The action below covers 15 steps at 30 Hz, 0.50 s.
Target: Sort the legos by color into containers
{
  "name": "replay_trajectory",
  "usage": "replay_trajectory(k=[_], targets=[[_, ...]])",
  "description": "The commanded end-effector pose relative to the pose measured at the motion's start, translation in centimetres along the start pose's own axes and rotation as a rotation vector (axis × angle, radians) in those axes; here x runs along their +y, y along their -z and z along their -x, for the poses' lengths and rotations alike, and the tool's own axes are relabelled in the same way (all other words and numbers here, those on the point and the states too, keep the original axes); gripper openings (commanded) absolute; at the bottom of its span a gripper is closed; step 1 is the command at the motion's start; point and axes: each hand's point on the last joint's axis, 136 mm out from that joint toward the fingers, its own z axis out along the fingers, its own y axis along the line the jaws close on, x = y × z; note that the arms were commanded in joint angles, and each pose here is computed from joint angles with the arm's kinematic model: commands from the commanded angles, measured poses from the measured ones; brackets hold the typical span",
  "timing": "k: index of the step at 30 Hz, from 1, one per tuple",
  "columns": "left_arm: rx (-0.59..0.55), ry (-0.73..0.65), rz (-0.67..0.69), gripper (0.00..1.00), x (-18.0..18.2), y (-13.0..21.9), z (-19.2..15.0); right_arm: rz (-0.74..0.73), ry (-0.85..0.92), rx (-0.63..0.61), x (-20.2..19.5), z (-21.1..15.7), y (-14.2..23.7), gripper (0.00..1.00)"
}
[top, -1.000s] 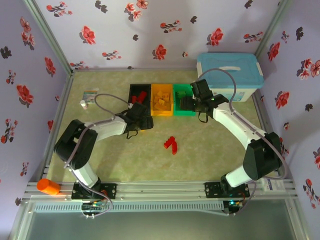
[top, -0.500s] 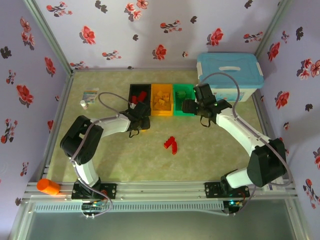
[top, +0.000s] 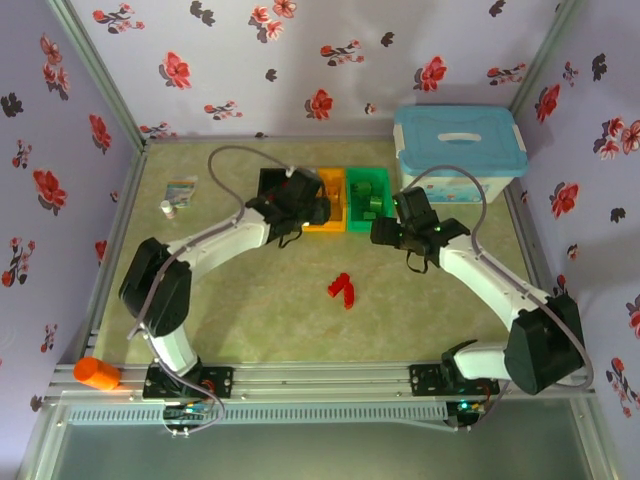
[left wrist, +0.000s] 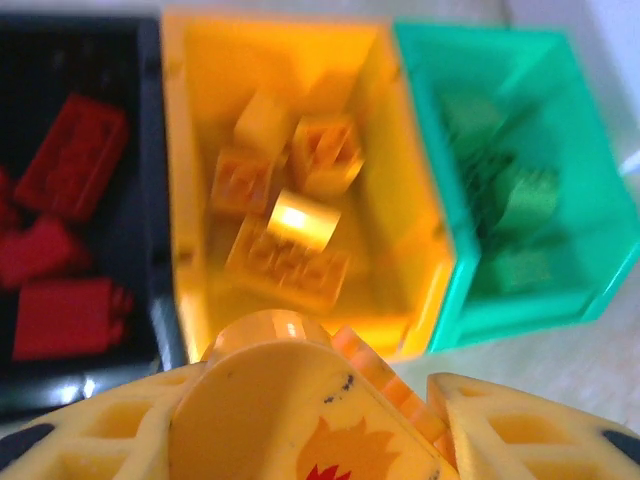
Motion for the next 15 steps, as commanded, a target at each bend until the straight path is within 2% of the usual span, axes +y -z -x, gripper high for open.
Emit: replay_trajectory(k=[1,3,4,6,7,10,15], targets=[[0.048,-0.06,0.016,0.47,0.1,-2.6,0.7,0.023,-0.033,-0.035,0.0,0.3,1.4,0.78],[0.053,-0.058,0.01,0.49,-0.2,-3.7,2.1,0.02,-0.032,-0.044,-0.2,0.2,2.0,0.78],[0.057,-0.059,0.014,0.54,-0.3,-4.1,2.6,0.019,-0.03,-0.046,-0.3,0.2,2.3,0.78],[0.073,-0.07,0.025,0.78,-0.5,-4.6,3.3,0.016,-0.029,-0.048,-0.5,0.0,2.7,0.78],[0.079,-0.071,0.029,0.81,-0.5,-4.6,3.4,0.014,-0.029,-0.049,-0.6,-0.1,2.9,0.78],[0.081,-0.079,0.013,0.86,-1.1,-3.8,2.8,0.008,-0.027,-0.05,-1.0,-0.5,3.2,0.78],[0.108,-0.133,0.0,0.86,-2.0,-1.6,-0.7,0.028,-0.031,-0.04,-0.9,-1.2,3.0,0.78]])
